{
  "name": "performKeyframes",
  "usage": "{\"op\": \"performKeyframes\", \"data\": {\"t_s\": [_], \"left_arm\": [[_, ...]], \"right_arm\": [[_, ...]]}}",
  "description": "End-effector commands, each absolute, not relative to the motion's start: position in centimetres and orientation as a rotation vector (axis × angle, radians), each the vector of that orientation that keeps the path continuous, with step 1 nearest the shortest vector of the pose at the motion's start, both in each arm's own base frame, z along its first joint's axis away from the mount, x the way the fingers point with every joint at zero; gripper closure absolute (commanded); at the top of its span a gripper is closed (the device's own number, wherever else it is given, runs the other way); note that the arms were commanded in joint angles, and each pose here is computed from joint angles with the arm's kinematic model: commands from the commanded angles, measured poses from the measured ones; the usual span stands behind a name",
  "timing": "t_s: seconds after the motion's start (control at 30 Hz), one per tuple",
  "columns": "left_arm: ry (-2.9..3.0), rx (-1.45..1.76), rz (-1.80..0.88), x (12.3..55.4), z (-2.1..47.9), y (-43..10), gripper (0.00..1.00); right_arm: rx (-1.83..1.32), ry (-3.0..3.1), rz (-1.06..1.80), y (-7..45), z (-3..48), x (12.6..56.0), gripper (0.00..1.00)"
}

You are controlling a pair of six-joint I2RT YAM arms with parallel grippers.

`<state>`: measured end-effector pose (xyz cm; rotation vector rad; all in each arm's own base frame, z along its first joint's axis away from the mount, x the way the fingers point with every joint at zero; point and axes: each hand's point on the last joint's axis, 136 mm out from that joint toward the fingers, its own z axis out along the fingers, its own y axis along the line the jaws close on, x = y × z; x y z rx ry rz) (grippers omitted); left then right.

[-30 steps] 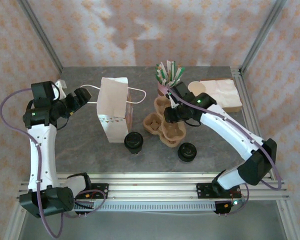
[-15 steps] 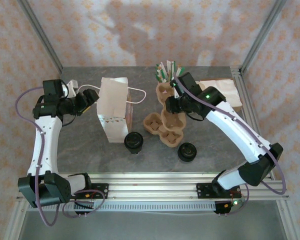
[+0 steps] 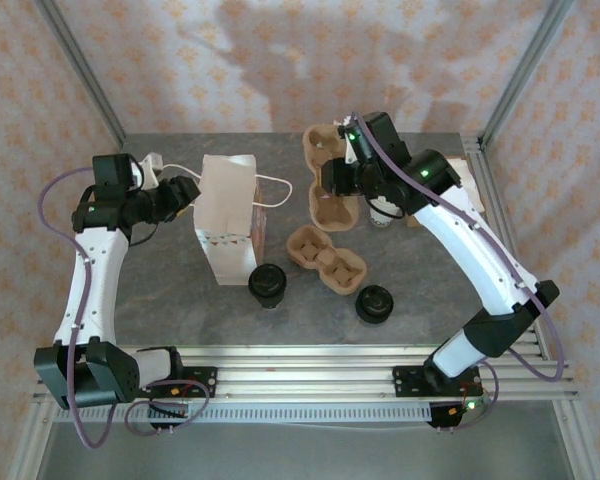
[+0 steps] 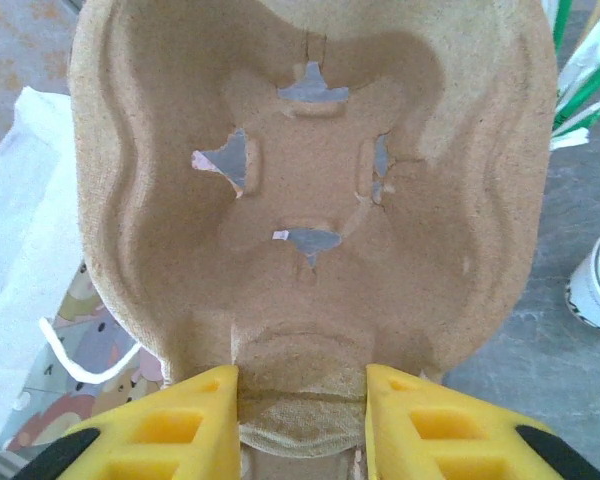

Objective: Pack the takeout coffee

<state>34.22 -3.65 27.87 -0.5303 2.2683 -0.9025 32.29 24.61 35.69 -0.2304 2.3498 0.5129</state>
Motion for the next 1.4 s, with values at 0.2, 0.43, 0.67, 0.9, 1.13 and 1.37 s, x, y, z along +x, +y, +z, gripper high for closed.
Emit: {"op": "performKeyframes", "data": {"t_s": [0.2, 0.43, 0.67, 0.9, 1.13, 1.37], "left_arm": [[2.177, -0.369, -0.868, 35.8, 32.2, -4.6, 0.74], [2.162, -0.318, -0.862, 36.0, 33.2, -5.6, 0.84], [2.151, -0.3, -0.853, 36.0, 34.1, -6.0, 0.93], [2.141, -0.257, -0.884, 36.1, 34.0, -8.0, 0.95], [2.127, -0.216, -0.869, 36.0, 34.7, -9.5, 0.97], [2.136, -0.211, -0.898, 35.6, 34.3, -10.5, 0.97]], "right_arm": [[-0.2, 2.255, 0.736, 27.5, 39.5, 32.9, 0.68], [-0.209, 2.221, 0.827, 29.8, 40.9, 33.2, 0.68], [-0.21, 2.214, 0.874, 32.0, 41.0, 33.4, 0.68], [-0.092, 2.202, 0.936, 34.1, 40.9, 33.8, 0.69], [0.061, 2.241, 0.943, 34.0, 39.5, 34.1, 0.7], [0.247, 2.267, 0.992, 33.1, 37.7, 33.7, 0.7]]}}
